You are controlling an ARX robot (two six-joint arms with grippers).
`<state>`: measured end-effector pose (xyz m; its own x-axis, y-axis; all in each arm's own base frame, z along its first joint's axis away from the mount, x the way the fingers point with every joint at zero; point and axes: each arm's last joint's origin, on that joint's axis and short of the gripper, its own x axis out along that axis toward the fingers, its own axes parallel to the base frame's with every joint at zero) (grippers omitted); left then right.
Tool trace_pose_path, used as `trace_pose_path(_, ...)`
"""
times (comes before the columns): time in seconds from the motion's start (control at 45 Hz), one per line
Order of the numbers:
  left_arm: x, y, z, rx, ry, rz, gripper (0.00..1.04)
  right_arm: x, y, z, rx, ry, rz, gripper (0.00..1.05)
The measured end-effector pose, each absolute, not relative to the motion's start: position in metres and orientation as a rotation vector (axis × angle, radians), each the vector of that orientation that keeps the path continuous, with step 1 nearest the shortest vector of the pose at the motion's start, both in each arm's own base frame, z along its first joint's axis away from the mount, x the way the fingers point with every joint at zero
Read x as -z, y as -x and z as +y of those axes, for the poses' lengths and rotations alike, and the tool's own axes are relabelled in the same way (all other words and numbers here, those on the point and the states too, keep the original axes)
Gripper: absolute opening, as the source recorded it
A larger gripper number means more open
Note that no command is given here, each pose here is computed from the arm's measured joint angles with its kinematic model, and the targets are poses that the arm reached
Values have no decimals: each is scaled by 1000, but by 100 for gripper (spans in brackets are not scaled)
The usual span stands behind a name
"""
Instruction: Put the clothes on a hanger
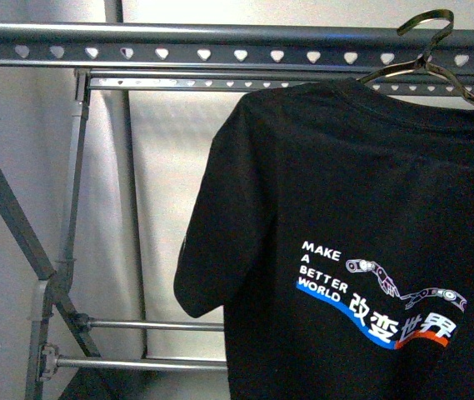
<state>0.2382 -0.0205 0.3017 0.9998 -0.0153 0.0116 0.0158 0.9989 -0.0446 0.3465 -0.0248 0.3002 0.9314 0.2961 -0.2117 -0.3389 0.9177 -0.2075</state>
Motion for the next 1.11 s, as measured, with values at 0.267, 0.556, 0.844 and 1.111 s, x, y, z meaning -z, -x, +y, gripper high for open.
trace_pose_path(0.267,-235,-190,-2,8,6,5,4,-341,-405,-26,-165,342,217,4)
trace_pose_path(0.556,-204,-161,0,-1,5,7,4,-340,-421,-20,-108,418,349,4)
trace_pose_path(0.844,-186,-140,0,0,5,4,4,-295,-393,-6,-105,493,294,39)
trace_pose_path(1.111,-177,-126,0,0,5,-1,4,-317,-236,-6,-51,90,-185,90)
